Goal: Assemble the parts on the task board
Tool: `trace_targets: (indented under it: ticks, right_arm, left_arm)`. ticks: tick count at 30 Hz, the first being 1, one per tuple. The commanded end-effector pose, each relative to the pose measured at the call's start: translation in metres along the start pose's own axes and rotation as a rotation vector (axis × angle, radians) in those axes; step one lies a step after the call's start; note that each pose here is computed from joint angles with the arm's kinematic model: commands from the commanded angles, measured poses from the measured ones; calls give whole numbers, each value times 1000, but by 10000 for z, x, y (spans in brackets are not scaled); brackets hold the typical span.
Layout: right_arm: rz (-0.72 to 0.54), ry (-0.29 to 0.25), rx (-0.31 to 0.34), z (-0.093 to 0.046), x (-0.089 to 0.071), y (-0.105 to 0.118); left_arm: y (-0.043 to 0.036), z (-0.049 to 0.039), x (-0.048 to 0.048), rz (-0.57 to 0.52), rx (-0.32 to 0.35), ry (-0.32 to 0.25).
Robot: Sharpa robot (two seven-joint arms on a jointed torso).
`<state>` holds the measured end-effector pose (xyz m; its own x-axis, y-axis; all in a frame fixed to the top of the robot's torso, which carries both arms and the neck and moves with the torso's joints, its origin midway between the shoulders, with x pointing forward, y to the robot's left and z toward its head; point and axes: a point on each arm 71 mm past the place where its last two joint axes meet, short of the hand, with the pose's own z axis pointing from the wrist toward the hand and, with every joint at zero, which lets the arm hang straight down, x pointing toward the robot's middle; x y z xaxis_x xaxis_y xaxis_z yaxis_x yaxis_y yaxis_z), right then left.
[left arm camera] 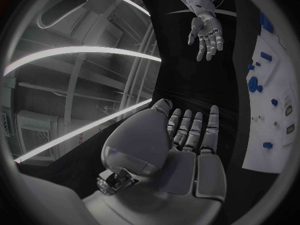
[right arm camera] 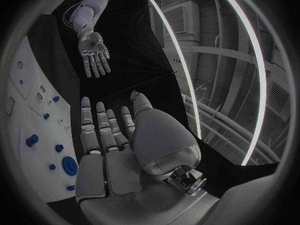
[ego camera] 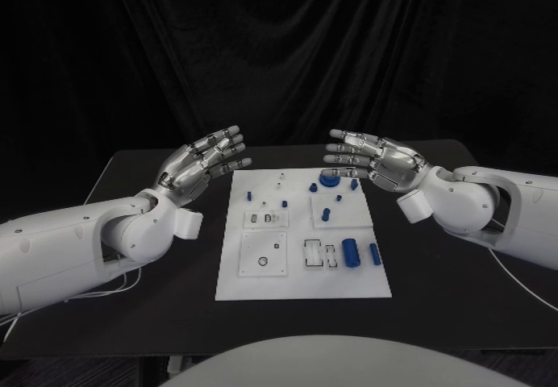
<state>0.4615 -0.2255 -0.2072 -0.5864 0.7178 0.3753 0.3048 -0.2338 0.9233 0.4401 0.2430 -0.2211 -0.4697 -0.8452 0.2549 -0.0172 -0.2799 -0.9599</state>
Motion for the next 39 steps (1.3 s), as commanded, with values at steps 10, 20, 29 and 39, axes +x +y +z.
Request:
trace_targets:
  ticks: [10,20,29,39]
  right_arm:
    - [-412,-83,-17,56,18,588]
    - [-1111,-115,103,277,192,1085]
    - [-1640,-153,162,401,312,1172]
    - [-1952,-172,168,429,401,1166]
  left_arm:
    - [-346,-355,-183,70,184,-62]
    - [-488,-485,-241,73,209,-81]
    - [-529,-526,-223,61,219,-73]
    - [-566,-569,-212,54,225,-69]
